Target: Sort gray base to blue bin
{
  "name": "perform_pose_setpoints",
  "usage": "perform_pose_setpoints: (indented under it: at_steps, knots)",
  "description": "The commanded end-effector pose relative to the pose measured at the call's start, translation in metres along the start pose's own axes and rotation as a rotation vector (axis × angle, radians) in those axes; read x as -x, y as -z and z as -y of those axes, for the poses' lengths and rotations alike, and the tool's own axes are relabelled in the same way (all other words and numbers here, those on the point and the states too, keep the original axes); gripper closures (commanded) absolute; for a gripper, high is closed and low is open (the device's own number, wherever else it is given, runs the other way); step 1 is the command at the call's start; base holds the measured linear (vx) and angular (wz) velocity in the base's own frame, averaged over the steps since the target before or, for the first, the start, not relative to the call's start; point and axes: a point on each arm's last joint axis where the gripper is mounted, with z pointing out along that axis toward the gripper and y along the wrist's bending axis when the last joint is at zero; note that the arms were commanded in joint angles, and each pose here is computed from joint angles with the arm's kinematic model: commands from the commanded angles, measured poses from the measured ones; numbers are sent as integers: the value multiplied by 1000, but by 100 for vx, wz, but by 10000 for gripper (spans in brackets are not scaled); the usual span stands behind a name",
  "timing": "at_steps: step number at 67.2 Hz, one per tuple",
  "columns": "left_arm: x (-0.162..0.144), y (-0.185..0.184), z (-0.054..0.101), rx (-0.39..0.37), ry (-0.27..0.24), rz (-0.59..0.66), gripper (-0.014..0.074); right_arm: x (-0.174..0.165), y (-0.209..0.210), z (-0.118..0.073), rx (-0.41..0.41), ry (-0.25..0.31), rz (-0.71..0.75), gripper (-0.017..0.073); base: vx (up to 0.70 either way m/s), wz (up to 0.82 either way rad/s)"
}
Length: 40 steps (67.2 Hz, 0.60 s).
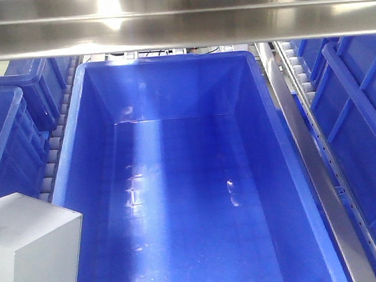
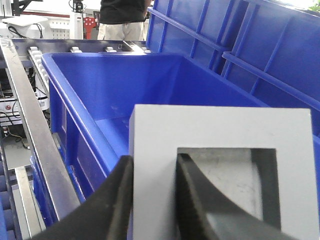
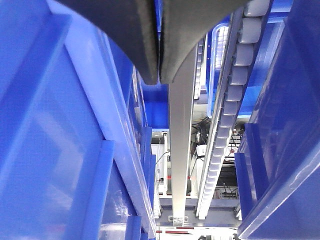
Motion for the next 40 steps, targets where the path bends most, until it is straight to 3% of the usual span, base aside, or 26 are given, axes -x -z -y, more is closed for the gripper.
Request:
perform_pose_setpoints:
  at_steps: [1,36,40]
  knots:
    - [19,3,5,-44,11,127,601,6,0,0,-9,15,81,564,0,0]
    - [19,3,5,-46,11,136,601,6,0,0,-9,15,81,564,0,0]
    - [21,3,5,-55,37,148,601,6,0,0,-9,15,81,564,0,0]
